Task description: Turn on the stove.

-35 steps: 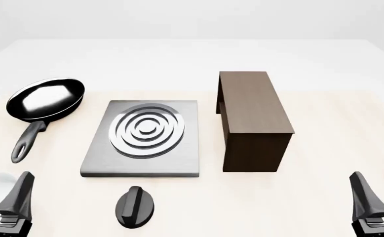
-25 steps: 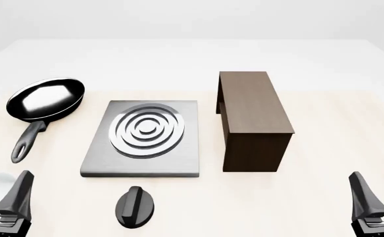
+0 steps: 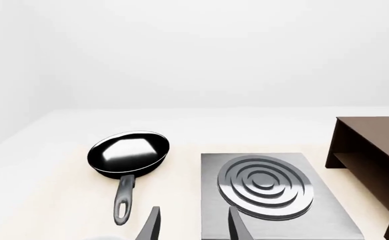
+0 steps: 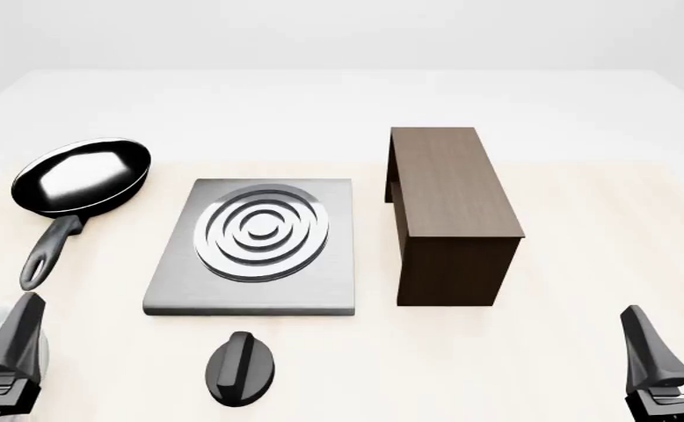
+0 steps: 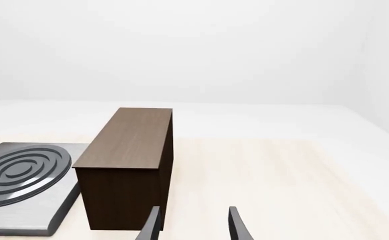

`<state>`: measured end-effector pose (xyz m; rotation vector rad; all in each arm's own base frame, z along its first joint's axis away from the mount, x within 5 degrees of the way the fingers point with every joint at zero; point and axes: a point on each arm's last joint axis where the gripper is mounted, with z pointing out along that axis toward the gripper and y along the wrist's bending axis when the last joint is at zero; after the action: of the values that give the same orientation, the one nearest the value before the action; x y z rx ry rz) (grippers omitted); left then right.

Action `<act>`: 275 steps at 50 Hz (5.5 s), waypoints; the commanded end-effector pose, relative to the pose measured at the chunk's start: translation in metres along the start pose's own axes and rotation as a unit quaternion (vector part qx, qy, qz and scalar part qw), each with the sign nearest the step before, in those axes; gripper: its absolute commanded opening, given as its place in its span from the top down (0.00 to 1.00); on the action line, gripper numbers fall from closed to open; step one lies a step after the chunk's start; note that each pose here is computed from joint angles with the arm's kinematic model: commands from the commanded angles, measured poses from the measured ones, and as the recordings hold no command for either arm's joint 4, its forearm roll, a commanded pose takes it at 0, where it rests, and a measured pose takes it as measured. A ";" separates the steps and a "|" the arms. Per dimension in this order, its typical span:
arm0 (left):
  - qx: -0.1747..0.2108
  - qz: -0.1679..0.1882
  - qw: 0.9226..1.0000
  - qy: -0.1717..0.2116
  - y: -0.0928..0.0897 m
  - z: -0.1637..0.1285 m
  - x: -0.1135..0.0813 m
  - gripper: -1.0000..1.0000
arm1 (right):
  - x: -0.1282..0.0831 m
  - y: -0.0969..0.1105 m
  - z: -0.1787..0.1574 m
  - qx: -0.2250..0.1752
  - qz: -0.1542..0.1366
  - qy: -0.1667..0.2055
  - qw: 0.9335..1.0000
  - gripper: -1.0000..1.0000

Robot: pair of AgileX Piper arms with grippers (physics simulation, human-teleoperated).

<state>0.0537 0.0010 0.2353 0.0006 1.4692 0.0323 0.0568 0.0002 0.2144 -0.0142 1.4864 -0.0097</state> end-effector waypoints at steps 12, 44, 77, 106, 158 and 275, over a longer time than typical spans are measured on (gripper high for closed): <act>0.001 0.011 0.999 -0.040 0.002 -0.039 -0.103 0.00 | 0.000 0.000 0.000 0.002 0.008 -0.001 1.000 0.00; 0.036 -0.037 0.994 0.100 0.000 0.010 -0.170 0.00 | 0.000 0.000 0.000 0.001 0.008 -0.001 1.000 0.00; 0.063 -0.027 0.968 0.240 -0.015 0.071 -0.051 0.00 | 0.000 0.000 0.000 0.001 0.007 0.000 1.000 0.00; 0.086 -0.027 0.952 0.292 -0.023 0.066 0.005 0.00 | 0.000 0.000 0.000 0.001 0.007 0.000 1.000 0.00; 0.102 -0.070 0.919 0.374 -0.039 0.063 0.084 0.00 | 0.000 0.000 0.000 0.001 0.008 0.000 1.000 0.00; 0.186 -0.112 0.883 0.417 -0.086 0.068 0.116 0.00 | 0.000 0.000 0.000 0.001 0.007 0.000 1.000 0.00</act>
<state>0.1384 -0.0861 0.1211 0.1408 2.3136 -0.5184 0.0570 0.0003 0.2144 -0.0144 1.4883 -0.0065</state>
